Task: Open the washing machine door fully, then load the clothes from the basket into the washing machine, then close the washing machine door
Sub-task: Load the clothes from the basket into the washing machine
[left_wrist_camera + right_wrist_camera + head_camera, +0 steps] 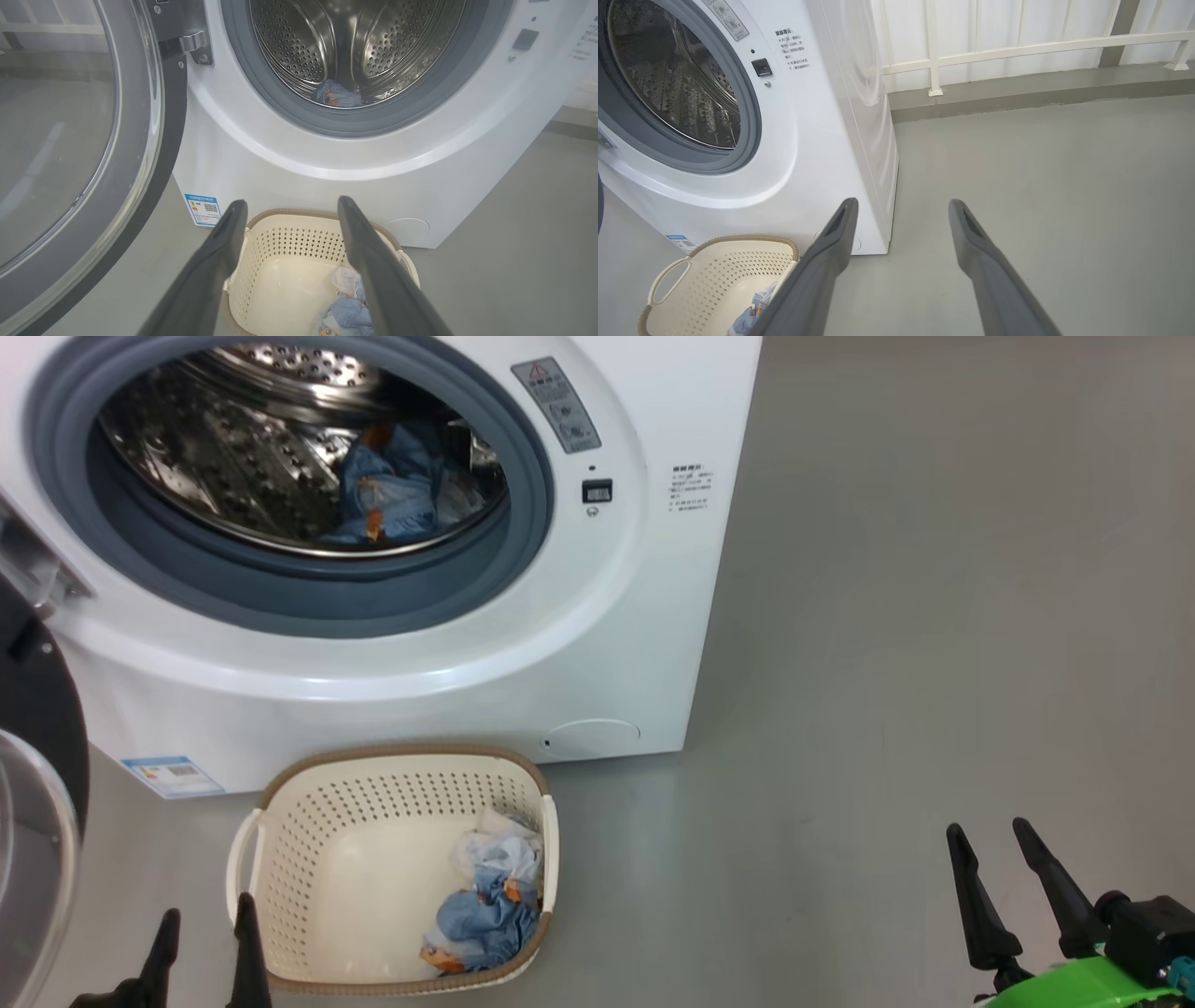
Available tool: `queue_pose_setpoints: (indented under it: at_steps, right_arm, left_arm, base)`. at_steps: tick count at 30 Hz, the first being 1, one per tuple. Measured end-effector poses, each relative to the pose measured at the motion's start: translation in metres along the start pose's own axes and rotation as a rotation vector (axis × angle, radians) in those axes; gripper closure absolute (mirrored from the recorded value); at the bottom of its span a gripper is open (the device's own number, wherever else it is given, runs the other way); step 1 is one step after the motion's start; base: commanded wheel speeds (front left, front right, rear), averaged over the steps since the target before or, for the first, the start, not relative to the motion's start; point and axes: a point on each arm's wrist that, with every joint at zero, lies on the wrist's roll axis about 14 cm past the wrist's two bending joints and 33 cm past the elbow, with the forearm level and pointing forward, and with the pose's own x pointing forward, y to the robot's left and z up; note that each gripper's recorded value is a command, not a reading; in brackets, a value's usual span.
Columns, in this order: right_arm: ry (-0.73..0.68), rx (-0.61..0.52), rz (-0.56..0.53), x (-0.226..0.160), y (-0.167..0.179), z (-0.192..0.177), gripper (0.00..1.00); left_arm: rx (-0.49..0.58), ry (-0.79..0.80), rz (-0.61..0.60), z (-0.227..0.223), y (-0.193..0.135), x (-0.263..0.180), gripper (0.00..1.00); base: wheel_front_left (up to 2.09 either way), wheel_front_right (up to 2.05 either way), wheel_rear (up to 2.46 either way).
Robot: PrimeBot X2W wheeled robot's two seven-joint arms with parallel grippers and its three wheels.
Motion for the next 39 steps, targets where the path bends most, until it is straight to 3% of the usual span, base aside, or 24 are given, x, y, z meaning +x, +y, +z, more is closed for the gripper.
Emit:
queue_pose_setpoints:
  at_steps: [26,39]
  right_arm:
    - [0.034,0.041,-0.045,0.052,-0.003,-0.024,0.00]
    - [0.081,0.046,-0.056,0.075,-0.006,-0.050,0.00]
  left_arm:
    - [-0.016,0.333,-0.178,-0.109,-0.061,0.063,0.00]
    - [0.087,0.601,-0.322,-0.191,-0.080,0.080,0.00]
  base:
    - [0.00,0.00,0.00]
    - [0.00,0.00,0.00]
